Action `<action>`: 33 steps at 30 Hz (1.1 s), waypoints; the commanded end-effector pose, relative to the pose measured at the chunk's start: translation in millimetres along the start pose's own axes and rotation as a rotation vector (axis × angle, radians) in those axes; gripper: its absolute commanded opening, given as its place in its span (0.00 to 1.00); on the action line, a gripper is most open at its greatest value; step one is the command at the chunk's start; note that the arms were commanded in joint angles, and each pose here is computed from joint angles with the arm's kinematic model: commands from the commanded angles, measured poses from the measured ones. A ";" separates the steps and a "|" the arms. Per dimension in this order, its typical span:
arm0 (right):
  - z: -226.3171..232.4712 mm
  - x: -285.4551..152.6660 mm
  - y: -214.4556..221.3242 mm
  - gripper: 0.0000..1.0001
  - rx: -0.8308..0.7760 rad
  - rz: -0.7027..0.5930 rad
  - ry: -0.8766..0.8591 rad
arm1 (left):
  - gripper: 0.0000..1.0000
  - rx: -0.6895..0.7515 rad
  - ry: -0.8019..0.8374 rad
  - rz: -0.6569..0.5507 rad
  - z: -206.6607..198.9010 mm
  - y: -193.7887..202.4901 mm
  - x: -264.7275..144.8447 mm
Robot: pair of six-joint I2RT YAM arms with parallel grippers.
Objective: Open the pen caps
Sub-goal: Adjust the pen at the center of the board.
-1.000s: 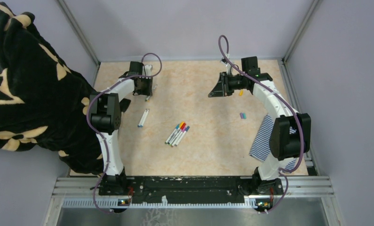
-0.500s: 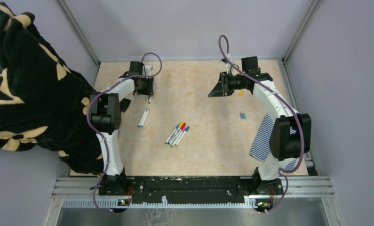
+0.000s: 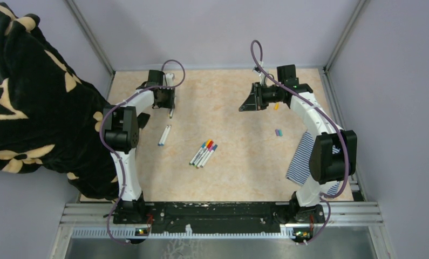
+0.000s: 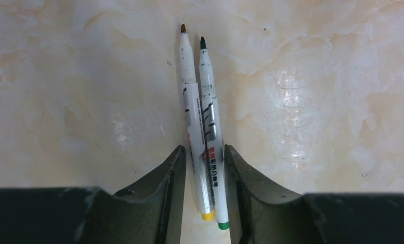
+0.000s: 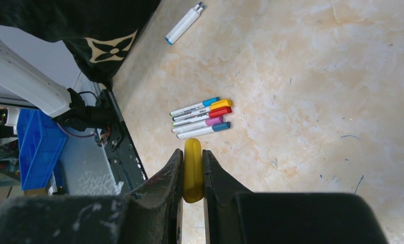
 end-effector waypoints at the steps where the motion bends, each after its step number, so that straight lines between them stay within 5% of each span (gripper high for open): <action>1: 16.0 -9.1 -15.9 0.00 -0.087 -0.056 -0.007 | 0.37 -0.019 -0.008 0.043 3.6 9.8 11.6; 33: 12.1 -10.4 -17.3 0.00 -0.097 -0.066 0.051 | 0.47 -0.016 0.026 0.021 -1.2 4.5 3.4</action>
Point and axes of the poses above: each gripper's point midway between its finger pads, its own x axis out along the fingers, its own z axis along the line the jaws close on, y = z × x, the point moved 8 cm from there along -x, back along the fingers, and after that the axes turned 11 degrees about -x, right-handed, at the moved point
